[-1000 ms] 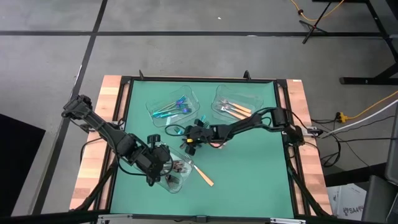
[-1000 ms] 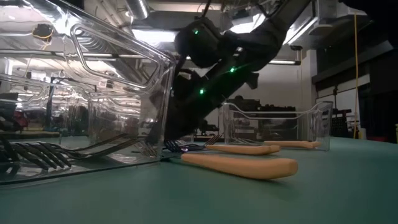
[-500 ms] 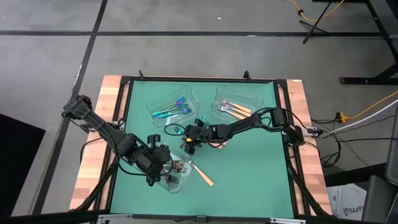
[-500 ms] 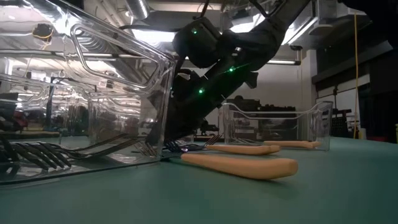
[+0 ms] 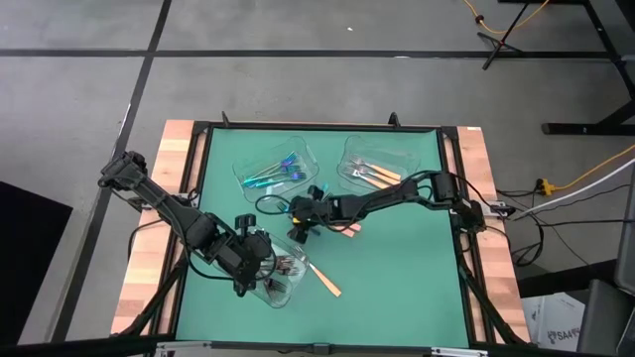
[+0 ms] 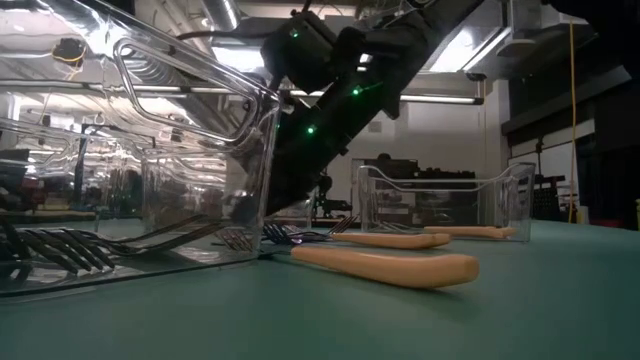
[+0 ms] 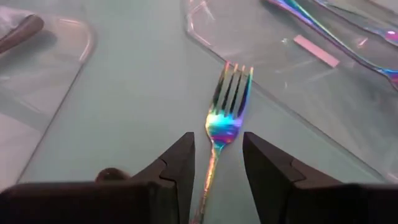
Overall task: Sort silverware by color (type)
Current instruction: Put the blue fork into the top left transparent bin
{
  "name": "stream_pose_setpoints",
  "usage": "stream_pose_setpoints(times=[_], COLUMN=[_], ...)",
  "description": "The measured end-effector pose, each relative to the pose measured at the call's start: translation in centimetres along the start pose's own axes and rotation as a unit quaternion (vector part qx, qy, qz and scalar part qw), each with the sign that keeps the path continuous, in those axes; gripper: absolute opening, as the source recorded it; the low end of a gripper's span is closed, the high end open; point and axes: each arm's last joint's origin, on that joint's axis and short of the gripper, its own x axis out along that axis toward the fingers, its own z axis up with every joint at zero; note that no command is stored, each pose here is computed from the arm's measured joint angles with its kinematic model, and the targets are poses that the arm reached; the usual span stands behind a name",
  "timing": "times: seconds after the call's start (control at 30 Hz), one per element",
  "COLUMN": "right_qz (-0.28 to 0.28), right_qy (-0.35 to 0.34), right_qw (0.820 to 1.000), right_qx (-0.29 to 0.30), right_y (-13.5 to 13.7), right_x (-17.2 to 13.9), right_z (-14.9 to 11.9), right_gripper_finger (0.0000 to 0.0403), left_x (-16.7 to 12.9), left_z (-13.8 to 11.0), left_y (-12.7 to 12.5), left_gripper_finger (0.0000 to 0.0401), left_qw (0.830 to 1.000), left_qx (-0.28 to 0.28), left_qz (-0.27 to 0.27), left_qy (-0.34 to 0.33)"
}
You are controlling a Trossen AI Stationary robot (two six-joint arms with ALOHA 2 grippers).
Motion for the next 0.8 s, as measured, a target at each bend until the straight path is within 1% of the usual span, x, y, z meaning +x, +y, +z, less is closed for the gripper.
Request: stream_pose_setpoints(times=[0.23,0.4,0.63,0.7,0.8], right_qz=[-0.009,0.012,0.012,0.012,0.012], right_qy=[0.020,0.042,0.049,0.049,0.049], right_qw=[1.000,0.999,0.999,0.999,0.999], right_qx=[-0.005,0.003,0.001,0.001,0.001], right_y=[-0.2,-0.1,0.0,0.0,0.0], right_x=[0.1,0.4,0.7,0.7,0.8], right_z=[-0.6,-1.3,-1.6,-1.6,-1.6], right_gripper_finger=[0.0126,0.0126,0.0124,0.0115,0.0086], left_x=[0.0,0.0,0.0,0.0,0.0], left_z=[0.0,0.0,0.0,0.0,0.0], left_y=[0.0,0.0,0.0,0.0,0.0], left_gripper_finger=[0.0081,0.0081,0.0081,0.0081,0.0081], left_qw=[1.000,1.000,1.000,1.000,1.000], left_qx=[0.000,0.000,0.000,0.000,0.000], left_qz=[0.000,0.000,0.000,0.000,0.000], left_qy=[0.000,0.000,0.000,0.000,0.000])
